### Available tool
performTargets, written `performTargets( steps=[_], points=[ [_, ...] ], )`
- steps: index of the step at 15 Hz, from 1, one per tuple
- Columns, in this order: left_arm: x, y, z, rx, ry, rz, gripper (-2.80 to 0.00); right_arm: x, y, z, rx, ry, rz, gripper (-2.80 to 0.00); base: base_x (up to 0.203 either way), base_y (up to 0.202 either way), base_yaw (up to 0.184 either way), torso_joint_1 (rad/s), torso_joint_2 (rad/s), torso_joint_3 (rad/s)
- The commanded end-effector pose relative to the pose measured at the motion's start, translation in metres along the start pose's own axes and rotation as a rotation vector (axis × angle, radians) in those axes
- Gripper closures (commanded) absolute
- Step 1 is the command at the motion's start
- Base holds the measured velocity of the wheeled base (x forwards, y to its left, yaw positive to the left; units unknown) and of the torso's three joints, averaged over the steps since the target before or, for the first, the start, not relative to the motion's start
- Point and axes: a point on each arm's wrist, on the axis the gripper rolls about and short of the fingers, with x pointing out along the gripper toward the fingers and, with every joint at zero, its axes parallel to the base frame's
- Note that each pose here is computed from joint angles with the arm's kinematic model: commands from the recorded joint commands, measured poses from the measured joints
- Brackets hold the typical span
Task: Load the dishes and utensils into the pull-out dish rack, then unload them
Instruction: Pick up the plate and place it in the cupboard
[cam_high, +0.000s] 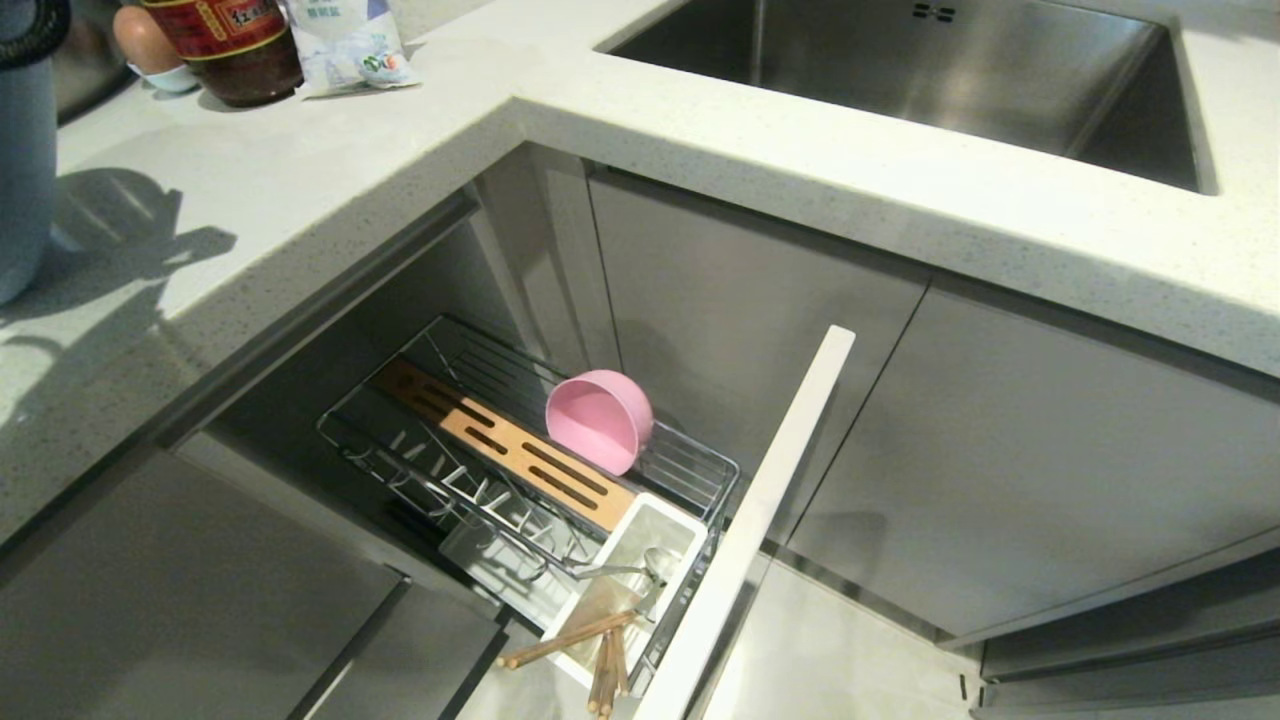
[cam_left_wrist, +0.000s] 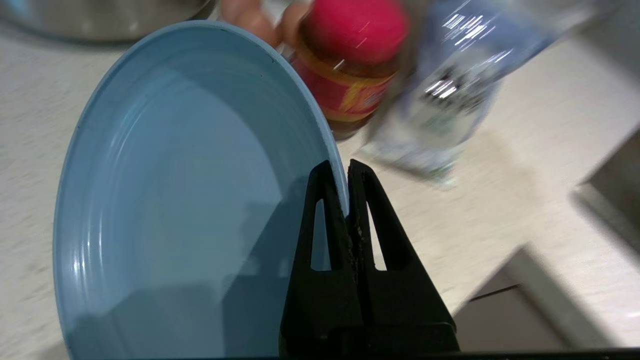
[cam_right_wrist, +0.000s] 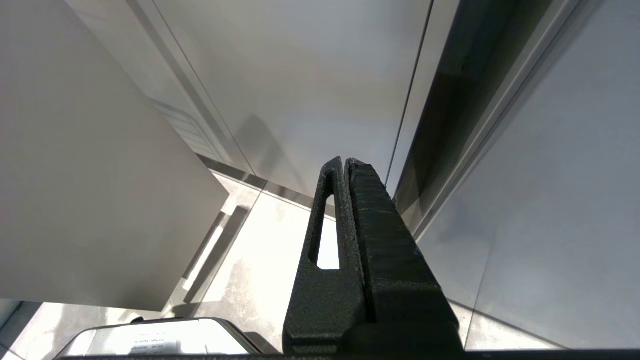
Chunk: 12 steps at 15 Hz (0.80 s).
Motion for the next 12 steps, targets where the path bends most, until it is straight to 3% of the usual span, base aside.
performTargets(
  steps=[1,4,8,10,12],
  points=[
    [-0.011,-0.007,0.01,-0.071,-0.047,-0.067,0.0,0.0,0.0,0.0,0.001,-0.004,-0.001,0.0,0.0,0.0,0.0,0.0,0.0,0.0],
    [-0.029,-0.029,0.021,-0.215,-0.102,-0.229,0.0,0.0,0.0,0.0,0.001,-0.003,0.0,0.0,0.0,0.0,0.0,0.0,0.0,0.0],
    [-0.056,-0.063,0.022,-0.379,-0.098,-0.422,0.0,0.0,0.0,0.0,0.001,-0.004,0.001,0.0,0.0,0.0,0.0,0.0,0.0,0.0],
    [-0.071,-0.077,0.017,-0.431,-0.065,-0.51,0.0,0.0,0.0,0.0,0.001,-0.004,0.0,0.0,0.0,0.0,0.0,0.0,0.0,0.0],
    [-0.082,-0.091,-0.001,-0.434,-0.021,-0.571,0.0,0.0,0.0,0.0,0.001,-0.004,0.001,0.0,0.0,0.0,0.0,0.0,0.0,0.0]
  ],
)
